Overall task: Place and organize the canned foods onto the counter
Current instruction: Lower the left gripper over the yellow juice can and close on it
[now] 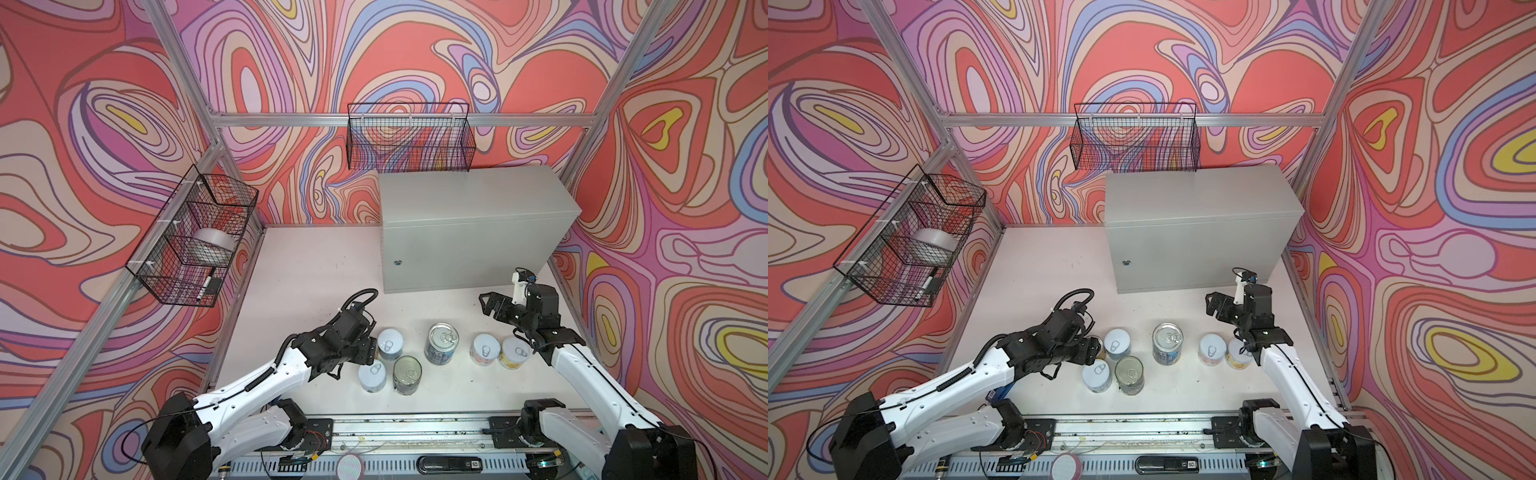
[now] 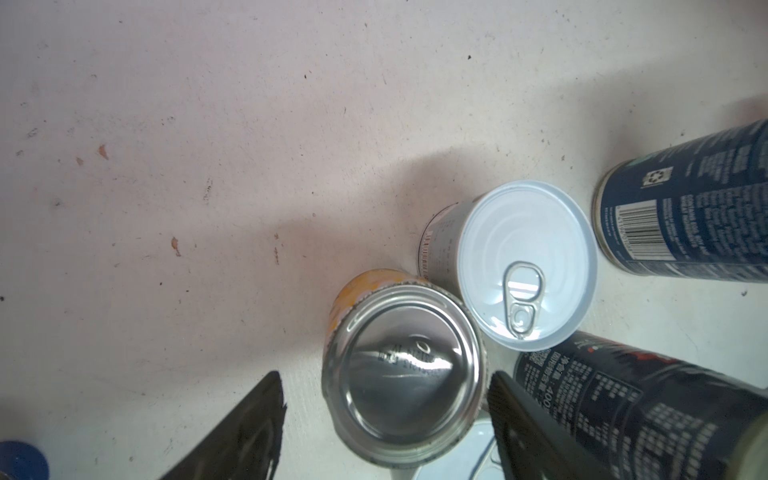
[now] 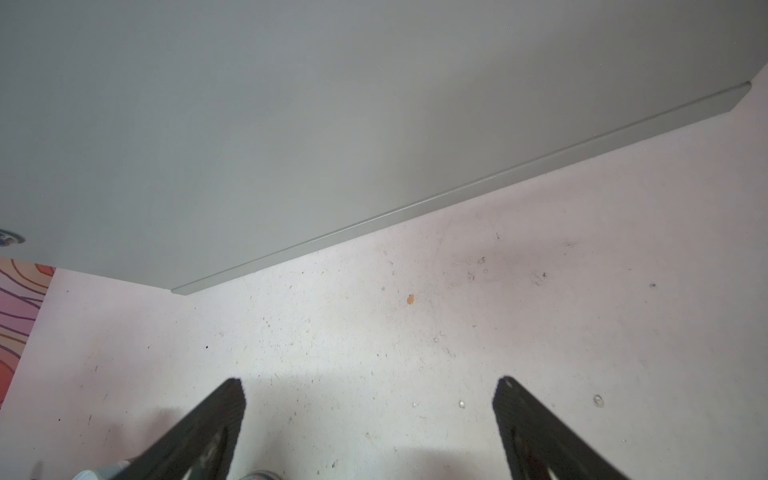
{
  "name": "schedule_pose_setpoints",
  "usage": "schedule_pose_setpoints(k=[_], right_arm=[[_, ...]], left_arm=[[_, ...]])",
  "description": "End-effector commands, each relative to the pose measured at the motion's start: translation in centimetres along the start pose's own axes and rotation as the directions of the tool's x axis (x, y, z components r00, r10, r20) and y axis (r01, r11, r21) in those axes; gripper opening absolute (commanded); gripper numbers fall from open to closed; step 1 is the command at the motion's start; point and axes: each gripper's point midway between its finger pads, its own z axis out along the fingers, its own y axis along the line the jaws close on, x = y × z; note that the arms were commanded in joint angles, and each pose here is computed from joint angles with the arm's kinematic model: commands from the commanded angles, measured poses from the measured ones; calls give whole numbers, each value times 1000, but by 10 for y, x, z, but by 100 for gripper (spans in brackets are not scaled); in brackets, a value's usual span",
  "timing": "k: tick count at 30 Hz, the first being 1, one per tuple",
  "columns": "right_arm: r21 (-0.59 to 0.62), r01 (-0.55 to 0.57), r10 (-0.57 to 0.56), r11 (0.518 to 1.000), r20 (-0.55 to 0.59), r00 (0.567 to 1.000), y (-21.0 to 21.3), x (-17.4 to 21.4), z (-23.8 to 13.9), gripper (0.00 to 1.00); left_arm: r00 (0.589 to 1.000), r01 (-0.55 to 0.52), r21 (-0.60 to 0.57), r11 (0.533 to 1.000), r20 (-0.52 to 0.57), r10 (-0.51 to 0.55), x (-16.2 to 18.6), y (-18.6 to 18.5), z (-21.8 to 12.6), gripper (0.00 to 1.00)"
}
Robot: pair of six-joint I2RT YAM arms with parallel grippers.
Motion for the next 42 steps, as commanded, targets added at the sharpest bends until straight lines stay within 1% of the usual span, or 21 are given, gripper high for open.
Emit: schedule_pose_setpoints(k=[1,4,5,11,13,18,22,25,30,35,40,42], right_arm=[[-8,-7,7,1000,-8,1000,1,1,0,96],[-8,-9,9,1000,-5,1000,1,1,-1,96],[-9,-9,9,1000,-4,1000,1,1,-2,96],[-6,-8,8,1000,-2,1000,1,0,-2,96],[-7,-7,7,1000,-4,1000,1,-1,-1,96],[-8,-8,8,1000,-9,1000,2,-1,0,96],[-6,-8,8,1000,-11,1000,1,0,0,96],[-4,-9,9,1000,-10,1000,1,1,-1,96],[-1,-5,5,1000,-8,1000,1,0,-2,96],[-9,-3,3,1000,-5,1000,3,-2,-4,96],[-39,-2,2,999,-20,1000,9,-1,-5,96],[-39,-7,6,999,-27,1000,10,0,-6,96]], left_arm=[[1000,6,-4,1000,-2,-6,1,-2,4,81],[1000,7,-35,999,-8,-7,0,2,7,79],[1000,2,-41,999,-15,-3,1,2,8,76],[998,-16,-53,998,-56,13,5,0,21,72],[999,-17,-65,998,-53,13,4,1,22,72],[999,-14,-49,999,-36,12,1,-2,20,72],[999,-14,-127,992,-31,10,0,12,16,71],[1000,-6,-179,984,-15,3,0,22,13,62],[1000,11,-248,969,5,-10,2,37,11,60],[999,39,-325,945,21,-34,2,56,8,62],[998,54,-284,957,50,-42,-8,49,-10,66],[998,51,-267,962,50,-39,-11,46,-17,72]])
